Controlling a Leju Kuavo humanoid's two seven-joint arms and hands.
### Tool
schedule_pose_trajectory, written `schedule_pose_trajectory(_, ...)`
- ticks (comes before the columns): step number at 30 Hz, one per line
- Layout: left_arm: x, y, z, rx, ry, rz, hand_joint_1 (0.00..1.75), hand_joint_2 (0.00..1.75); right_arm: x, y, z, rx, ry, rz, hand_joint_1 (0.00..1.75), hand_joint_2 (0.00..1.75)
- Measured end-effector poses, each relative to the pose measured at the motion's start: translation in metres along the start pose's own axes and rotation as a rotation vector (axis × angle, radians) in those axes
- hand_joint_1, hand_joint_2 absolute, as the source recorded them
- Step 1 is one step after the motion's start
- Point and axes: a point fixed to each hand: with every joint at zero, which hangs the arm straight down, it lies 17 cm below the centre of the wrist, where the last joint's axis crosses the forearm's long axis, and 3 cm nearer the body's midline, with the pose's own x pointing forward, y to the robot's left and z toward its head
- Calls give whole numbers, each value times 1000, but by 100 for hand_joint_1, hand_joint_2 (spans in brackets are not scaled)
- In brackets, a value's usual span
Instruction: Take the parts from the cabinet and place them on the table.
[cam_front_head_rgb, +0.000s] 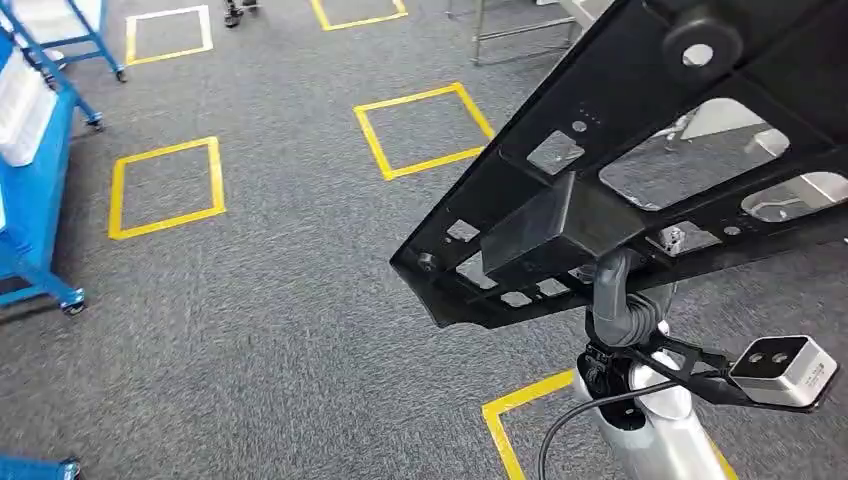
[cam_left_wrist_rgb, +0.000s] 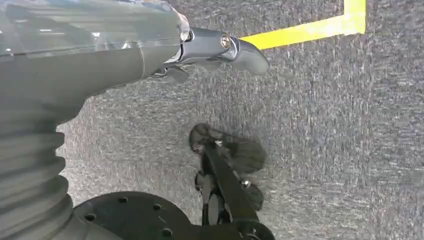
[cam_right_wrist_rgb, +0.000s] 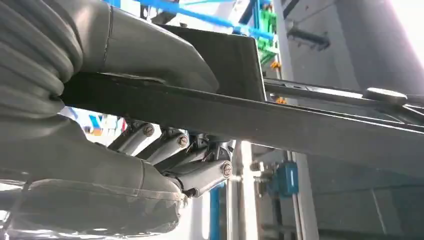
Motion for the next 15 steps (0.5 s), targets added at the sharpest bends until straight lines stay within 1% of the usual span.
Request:
schedule_pose_trajectory(6, 6, -2, -1, -2, -8, 2, 0, 175, 0, 0, 0, -1, 1, 1, 175, 175)
schedule_pose_trajectory(15, 1, -2, 0, -2, -1, 1, 0, 175, 0, -1, 2, 0, 5, 3, 175, 175)
